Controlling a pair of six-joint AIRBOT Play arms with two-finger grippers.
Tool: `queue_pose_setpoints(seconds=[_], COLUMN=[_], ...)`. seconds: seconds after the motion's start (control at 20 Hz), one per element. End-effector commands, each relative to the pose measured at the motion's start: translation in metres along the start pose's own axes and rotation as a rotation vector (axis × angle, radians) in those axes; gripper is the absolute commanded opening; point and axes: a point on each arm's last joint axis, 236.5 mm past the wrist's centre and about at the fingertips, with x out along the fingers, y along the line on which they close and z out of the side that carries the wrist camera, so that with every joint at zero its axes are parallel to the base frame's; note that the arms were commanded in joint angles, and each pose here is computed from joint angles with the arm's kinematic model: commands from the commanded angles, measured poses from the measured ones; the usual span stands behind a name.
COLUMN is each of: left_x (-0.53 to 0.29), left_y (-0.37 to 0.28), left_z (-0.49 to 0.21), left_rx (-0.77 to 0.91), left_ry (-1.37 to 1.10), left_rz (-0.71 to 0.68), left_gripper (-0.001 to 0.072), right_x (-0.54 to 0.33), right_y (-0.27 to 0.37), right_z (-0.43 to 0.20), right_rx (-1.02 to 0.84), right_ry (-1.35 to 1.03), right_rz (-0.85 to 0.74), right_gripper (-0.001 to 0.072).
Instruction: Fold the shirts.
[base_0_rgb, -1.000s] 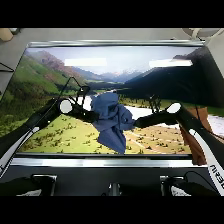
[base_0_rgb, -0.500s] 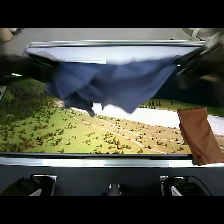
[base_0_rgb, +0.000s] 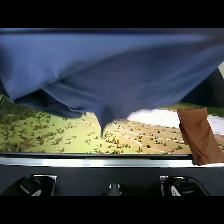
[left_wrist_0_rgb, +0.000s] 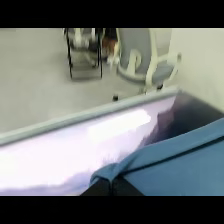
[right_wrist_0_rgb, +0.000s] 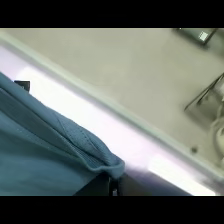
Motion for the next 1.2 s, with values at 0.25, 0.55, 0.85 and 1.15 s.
queue_pose_setpoints(seconds=[0.25, 0.55, 0.85, 1.15], left_x=[0.15, 0.251, 0.243, 0.12], left_y=[0.007, -0.003, 0.035, 0.122], left_z=[-0.269, -0.382, -0.338, -0.358], left_rx=[-0.132, -0.279, -0.37, -0.582], left_ry=[0.569, 0.694, 0.837, 1.013], left_rz=[0.061, 0.071, 0.084, 0.164], left_gripper=[0.0023, 0.0025, 0.0684, 0.0626], right_x=[0.139, 0.262, 0.264, 0.174], right_y=[0.116, 0.134, 0.099, 0.04], right_z=[-0.265, -0.343, -0.325, -0.366], right_rx=[0.111, 0.346, 0.404, 0.577], right_ry=[0.764, 0.689, 0.679, 0.852], right_rz=[0.415, 0.243, 0.19, 0.272], right_gripper=[0.0014, 0.0015, 0.0631, 0.0592])
